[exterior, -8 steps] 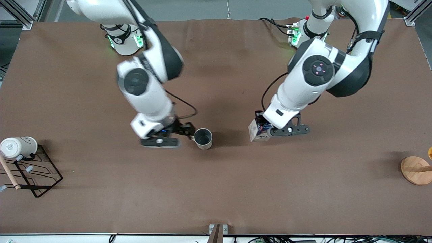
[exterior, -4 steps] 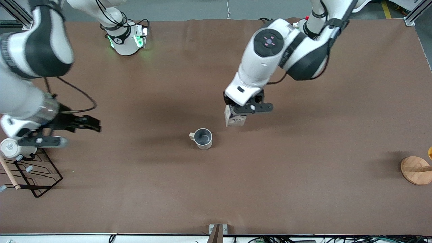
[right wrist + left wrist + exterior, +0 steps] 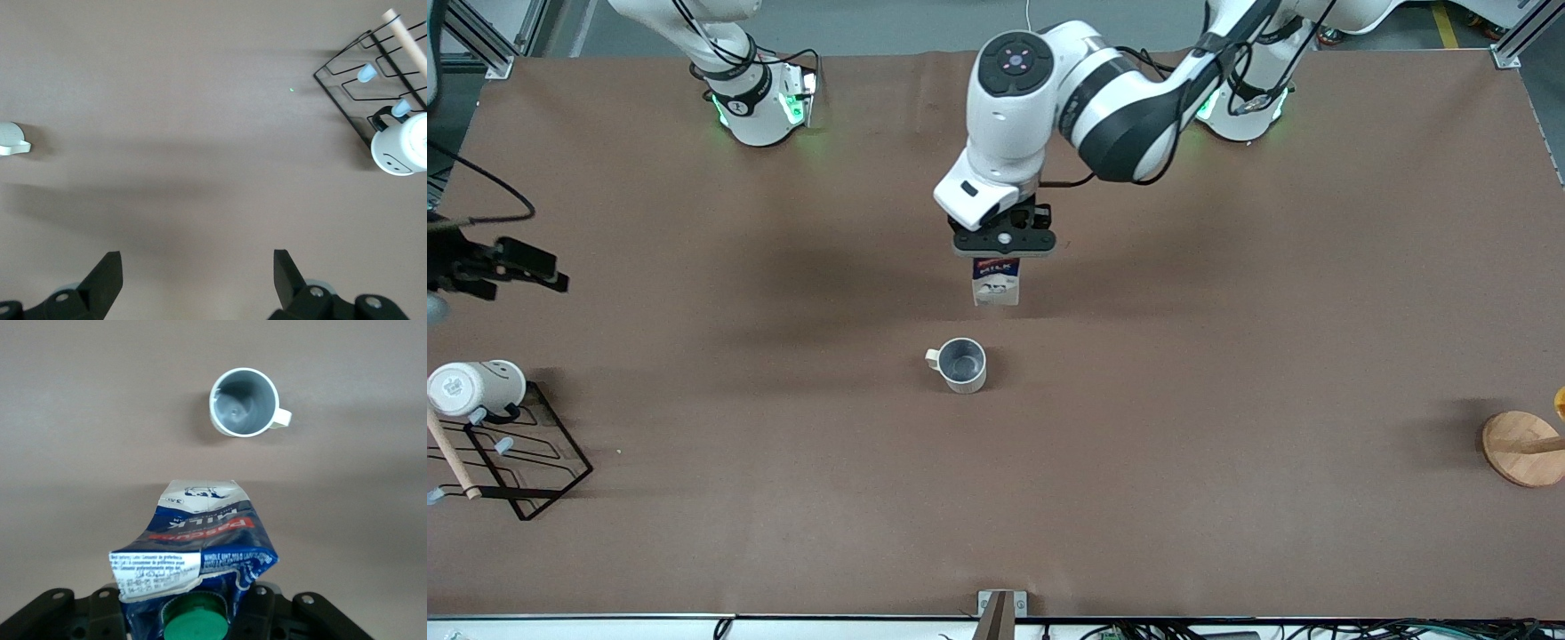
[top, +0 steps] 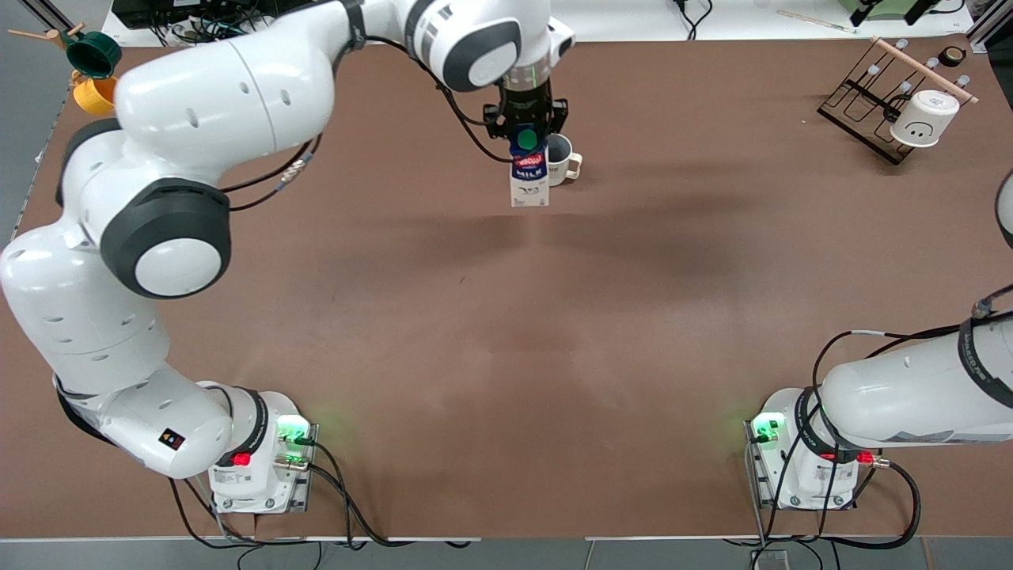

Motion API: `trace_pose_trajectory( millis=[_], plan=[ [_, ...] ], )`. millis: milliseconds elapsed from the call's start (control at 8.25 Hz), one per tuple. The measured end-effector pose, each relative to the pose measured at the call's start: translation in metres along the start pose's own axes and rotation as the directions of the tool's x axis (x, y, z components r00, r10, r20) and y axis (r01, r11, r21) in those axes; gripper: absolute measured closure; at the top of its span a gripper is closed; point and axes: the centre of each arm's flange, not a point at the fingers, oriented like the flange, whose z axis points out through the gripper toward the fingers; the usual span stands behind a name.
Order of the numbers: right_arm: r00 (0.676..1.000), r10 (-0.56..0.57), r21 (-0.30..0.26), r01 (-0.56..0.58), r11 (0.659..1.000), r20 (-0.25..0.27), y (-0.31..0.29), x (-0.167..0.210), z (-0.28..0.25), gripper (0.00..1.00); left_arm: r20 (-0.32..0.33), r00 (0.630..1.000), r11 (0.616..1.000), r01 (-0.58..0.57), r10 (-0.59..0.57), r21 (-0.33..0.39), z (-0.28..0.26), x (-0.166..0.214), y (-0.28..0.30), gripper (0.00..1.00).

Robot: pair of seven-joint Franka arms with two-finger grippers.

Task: Place milk next to cup
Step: 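Lower the milk carton beside the mug with the left gripper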

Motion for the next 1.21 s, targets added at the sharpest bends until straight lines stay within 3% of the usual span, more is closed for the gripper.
trace_pose_trajectory(
  millis=[121,364,1212],
  plan=[
    [0.999,-0.009,-0.007,0.009,1.0,-0.037,-0.005,-0.004,-0.017,0.0,-0.01,1.0,1.0,-0.019,0.018,-0.01,0.022,0.0,0.011,0.51],
    [0.998,-0.021,-0.011,0.02,1.0,-0.061,-0.011,-0.003,-0.028,0.0,-0.003,0.999,0.999,-0.035,0.035,-0.003,0.053,0.0,0.019,0.51],
    [1.0,0.007,-0.022,-0.007,1.0,-0.011,-0.013,-0.018,-0.03,0.0,-0.016,0.997,0.996,-0.071,0.072,0.057,0.117,-0.005,0.036,0.5]
  ],
)
